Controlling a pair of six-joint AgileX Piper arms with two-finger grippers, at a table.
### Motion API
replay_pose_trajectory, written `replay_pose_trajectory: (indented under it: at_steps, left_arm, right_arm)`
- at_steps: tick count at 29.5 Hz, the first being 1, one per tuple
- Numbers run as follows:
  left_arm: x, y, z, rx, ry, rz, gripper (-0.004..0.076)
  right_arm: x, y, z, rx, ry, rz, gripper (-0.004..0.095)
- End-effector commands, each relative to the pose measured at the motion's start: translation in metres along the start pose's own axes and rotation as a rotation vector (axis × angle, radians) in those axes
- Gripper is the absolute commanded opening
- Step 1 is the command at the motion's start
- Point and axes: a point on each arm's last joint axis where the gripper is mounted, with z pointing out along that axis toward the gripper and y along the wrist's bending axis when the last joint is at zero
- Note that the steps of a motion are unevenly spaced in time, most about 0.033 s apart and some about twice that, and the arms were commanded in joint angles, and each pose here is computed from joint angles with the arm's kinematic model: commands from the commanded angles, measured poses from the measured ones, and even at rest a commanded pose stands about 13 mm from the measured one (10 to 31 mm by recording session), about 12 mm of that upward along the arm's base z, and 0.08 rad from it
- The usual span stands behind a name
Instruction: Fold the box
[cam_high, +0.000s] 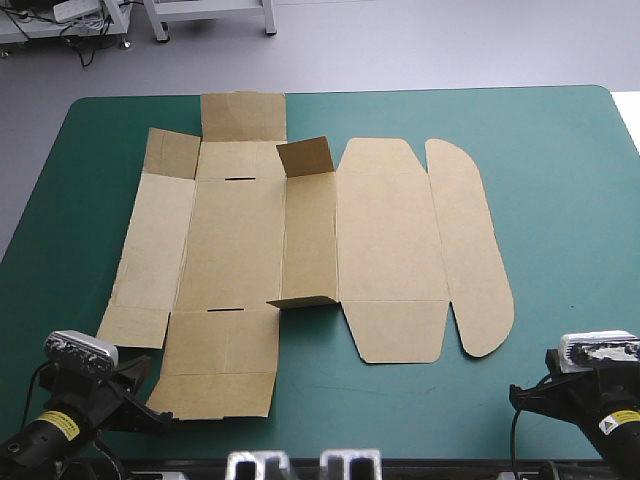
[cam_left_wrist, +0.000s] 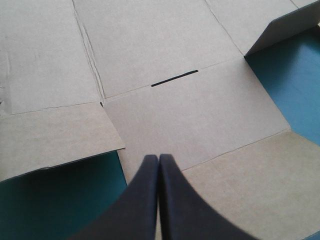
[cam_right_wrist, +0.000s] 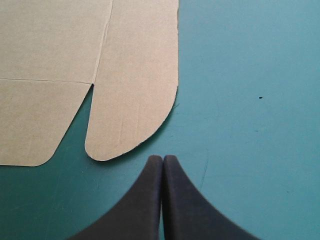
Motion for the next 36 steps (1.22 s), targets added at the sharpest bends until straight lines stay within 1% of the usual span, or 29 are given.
replay_pose_trajectory:
  at_steps: [1, 6, 10, 12, 14, 16, 20, 23, 29, 33, 36]
  left_arm:
    - [-0.012, 0.0, -0.003, 0.006, -0.077, -0.012, -0.0009]
    - [-0.014, -0.001, -0.005, 0.015, -0.087, -0.018, -0.0009]
    - [-0.033, 0.0, -0.021, 0.012, -0.152, -0.06, -0.0009]
    - [-0.053, 0.0, -0.034, 0.015, -0.183, -0.099, -0.0009]
    - [-0.075, 0.001, -0.044, 0.018, -0.191, -0.096, -0.0009]
    - [-0.094, 0.002, -0.048, 0.021, -0.174, -0.092, -0.0009]
    - [-0.14, 0.006, -0.05, 0.022, -0.187, -0.083, -0.0009]
    - [-0.163, 0.009, -0.041, 0.02, -0.169, -0.054, -0.0009]
    - [-0.195, 0.02, -0.004, -0.03, -0.14, -0.04, -0.0009]
    - [-0.215, 0.025, 0.022, -0.044, -0.153, -0.091, -0.0009]
    - [-0.228, 0.034, 0.044, -0.082, -0.127, -0.13, -0.0009]
  right_arm:
    - [-0.012, 0.0, -0.005, 0.002, -0.078, -0.003, -0.0018]
    - [-0.012, 0.0, -0.005, 0.002, -0.078, -0.003, -0.0017]
    - [-0.012, 0.0, -0.005, 0.002, -0.078, -0.003, -0.0018]
    - [-0.012, 0.0, -0.005, 0.002, -0.078, -0.003, -0.0018]
    - [-0.012, 0.0, -0.005, 0.002, -0.078, -0.003, -0.0017]
    - [-0.012, 0.0, -0.005, 0.002, -0.078, -0.003, -0.0017]
    - [-0.012, 0.0, -0.005, 0.002, -0.078, -0.003, -0.0017]
    - [-0.012, 0.0, -0.005, 0.002, -0.078, -0.003, -0.0017]
    - [-0.012, 0.0, -0.005, 0.002, -0.078, -0.003, -0.0017]
    - [-0.012, 0.0, -0.005, 0.002, -0.078, -0.003, -0.0018]
    - [-0.012, 0.0, -0.005, 0.002, -0.078, -0.003, -0.0018]
